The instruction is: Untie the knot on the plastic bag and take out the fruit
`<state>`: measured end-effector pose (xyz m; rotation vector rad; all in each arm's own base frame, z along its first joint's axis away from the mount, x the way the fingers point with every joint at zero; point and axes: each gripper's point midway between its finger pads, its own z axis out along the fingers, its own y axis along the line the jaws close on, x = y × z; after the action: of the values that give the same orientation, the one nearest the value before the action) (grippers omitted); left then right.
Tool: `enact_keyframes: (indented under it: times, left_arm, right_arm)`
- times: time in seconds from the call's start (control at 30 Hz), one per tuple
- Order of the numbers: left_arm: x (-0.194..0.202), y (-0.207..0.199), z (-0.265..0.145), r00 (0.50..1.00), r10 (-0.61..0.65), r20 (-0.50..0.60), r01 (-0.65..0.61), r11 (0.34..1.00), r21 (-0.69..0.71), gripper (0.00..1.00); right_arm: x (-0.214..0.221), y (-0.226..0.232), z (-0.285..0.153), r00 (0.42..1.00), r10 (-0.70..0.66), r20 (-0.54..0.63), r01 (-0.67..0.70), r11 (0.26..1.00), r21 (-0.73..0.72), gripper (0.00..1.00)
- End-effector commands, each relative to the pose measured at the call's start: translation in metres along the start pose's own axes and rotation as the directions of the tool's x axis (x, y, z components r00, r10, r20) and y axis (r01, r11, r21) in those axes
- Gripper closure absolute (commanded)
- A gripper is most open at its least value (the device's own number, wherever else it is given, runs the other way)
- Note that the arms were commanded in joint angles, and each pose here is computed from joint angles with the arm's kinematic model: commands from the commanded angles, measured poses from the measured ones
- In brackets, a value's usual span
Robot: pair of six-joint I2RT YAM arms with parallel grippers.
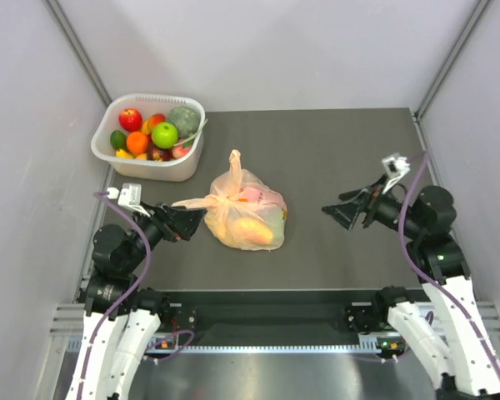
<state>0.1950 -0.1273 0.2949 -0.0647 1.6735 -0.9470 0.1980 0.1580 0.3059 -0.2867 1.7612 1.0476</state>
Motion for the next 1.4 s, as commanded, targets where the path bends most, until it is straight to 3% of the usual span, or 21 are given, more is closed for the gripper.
enact_keyframes:
  times: [0.0,0.1,0.17,0.27,0.5,0.77,0.97,1.17,1.37]
  left_arm:
    - [0.001,-0.005,0.002,1.000,-0.010,-0.009,0.010,0.999,0.031,0.01]
    - [0.001,-0.008,0.003,1.000,-0.013,-0.021,0.013,0.999,0.039,0.01]
    - [0.001,-0.007,0.002,0.999,-0.016,-0.030,0.017,0.999,0.032,0.01]
    - [0.001,-0.008,-0.002,0.999,-0.019,-0.032,0.020,1.000,0.019,0.01]
    - [0.004,-0.005,-0.014,1.000,0.004,-0.017,-0.004,1.000,-0.010,0.01]
    - [0.004,0.006,-0.018,1.000,-0.011,0.009,0.012,0.998,-0.069,0.01]
    - [-0.001,0.014,-0.022,0.999,-0.008,0.036,0.012,0.992,-0.127,0.01]
    - [0.000,0.018,-0.025,0.999,-0.007,0.039,0.013,0.989,-0.148,0.01]
    - [0.008,0.026,-0.024,0.999,-0.023,0.027,0.027,0.986,-0.165,0.01]
  right_arm:
    - [-0.002,0.032,0.026,0.994,-0.109,-0.017,0.108,0.992,-0.065,0.00]
    - [0.029,0.039,0.071,0.960,-0.216,-0.180,0.230,0.971,0.060,0.00]
    - [0.043,0.037,0.098,0.910,-0.311,-0.274,0.368,0.910,0.190,0.00]
    - [0.055,0.043,0.129,0.865,-0.380,-0.328,0.467,0.847,0.253,0.00]
    - [0.088,0.060,0.170,0.805,-0.465,-0.368,0.576,0.760,0.301,0.00]
    - [0.123,0.048,0.216,0.812,-0.448,-0.375,0.576,0.722,0.383,0.00]
    - [0.144,0.050,0.246,0.810,-0.449,-0.378,0.576,0.732,0.365,0.00]
    - [0.164,0.028,0.253,0.804,-0.411,-0.431,0.572,0.733,0.368,0.12]
    - [0.180,0.006,0.236,0.772,-0.391,-0.501,0.595,0.723,0.352,0.36]
